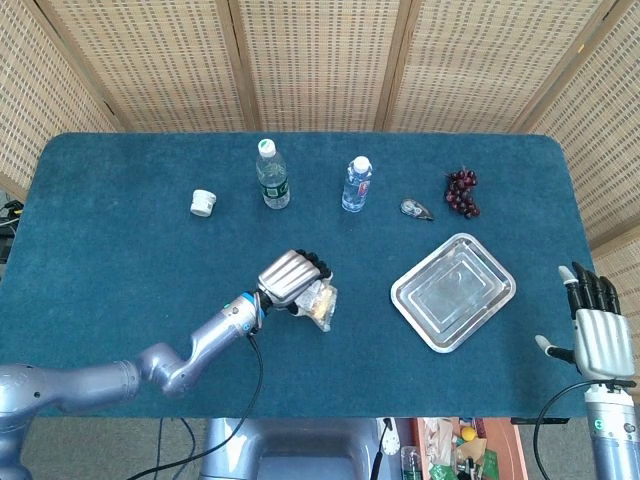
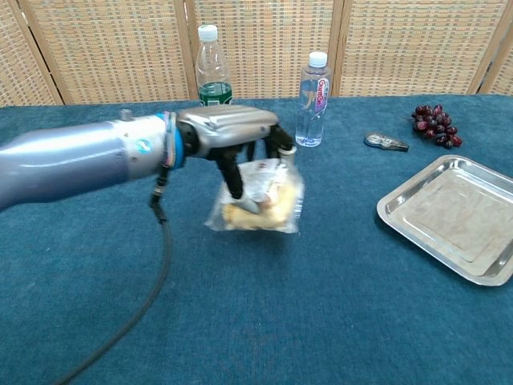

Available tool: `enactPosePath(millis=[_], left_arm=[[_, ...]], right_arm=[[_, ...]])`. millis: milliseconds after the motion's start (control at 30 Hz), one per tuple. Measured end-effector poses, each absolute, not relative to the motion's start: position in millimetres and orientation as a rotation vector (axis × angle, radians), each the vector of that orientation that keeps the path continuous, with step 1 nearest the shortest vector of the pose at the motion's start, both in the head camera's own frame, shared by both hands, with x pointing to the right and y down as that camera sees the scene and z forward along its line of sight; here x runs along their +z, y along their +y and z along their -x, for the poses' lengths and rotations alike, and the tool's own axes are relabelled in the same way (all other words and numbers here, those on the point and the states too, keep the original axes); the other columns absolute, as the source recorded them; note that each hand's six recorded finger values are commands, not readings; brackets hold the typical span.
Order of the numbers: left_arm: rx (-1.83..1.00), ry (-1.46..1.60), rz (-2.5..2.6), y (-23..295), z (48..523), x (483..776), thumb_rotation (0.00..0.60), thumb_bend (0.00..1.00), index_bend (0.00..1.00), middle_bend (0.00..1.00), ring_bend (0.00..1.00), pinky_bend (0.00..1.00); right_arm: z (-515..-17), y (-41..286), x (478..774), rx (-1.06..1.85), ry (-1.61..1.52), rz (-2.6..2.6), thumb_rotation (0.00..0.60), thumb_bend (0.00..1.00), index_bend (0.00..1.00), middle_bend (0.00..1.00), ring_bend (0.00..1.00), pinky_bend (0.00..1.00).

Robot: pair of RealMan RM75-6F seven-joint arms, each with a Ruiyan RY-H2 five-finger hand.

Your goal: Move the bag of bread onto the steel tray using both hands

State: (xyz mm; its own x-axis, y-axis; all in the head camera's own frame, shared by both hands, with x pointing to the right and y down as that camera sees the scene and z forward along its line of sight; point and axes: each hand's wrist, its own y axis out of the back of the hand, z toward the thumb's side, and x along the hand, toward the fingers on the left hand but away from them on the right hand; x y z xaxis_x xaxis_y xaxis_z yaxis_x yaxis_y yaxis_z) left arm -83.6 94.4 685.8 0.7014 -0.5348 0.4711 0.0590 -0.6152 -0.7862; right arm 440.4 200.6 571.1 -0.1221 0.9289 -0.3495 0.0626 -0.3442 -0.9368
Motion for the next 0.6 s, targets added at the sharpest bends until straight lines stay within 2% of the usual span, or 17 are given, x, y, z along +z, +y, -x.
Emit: enactPosePath(millis=[33,233,333,467,600], left_arm=[[-0.906,0.367,2.090,95.6,81.5,686.2,0.600,0.00,0.00,0.00,0.00,0.01],[-0.903,0.452,2.082,79.1,106.3,661.4,0.600,0.00,0.00,0.00,0.00,0.00],[-0.921,0.536,2.027,63.9,141.6,642.3,0.600,0.00,0.00,0.00,0.00,0.00],[-0.999,0.685,1.899,46.3,214.4,618.1,0.600,0.00,0.00,0.00,0.00,0.00],[-1.109,0.851,1.774,52.4,292.1,601.3,0.600,0.00,0.00,0.00,0.00,0.00]], right_arm=[[-440.9,200.7,571.2,1.554,-1.147,1.434,0.600,0.00,0.00,0.00,0.00,0.00],[-433.3,200.4,574.0,1.523,-1.136,1.486,0.600,0.00,0.00,0.00,0.00,0.00],[-424.1,196.0,575.0,1.476,-1.100,1.517,0.600,0.00,0.00,0.00,0.00,0.00],[-400.5,185.8,576.3,1.364,-0.997,1.566,0.600,0.00,0.00,0.00,0.00,0.00],[-355.5,170.7,580.1,1.185,-0.822,1.658,0.600,0.00,0.00,0.00,0.00,0.00]])
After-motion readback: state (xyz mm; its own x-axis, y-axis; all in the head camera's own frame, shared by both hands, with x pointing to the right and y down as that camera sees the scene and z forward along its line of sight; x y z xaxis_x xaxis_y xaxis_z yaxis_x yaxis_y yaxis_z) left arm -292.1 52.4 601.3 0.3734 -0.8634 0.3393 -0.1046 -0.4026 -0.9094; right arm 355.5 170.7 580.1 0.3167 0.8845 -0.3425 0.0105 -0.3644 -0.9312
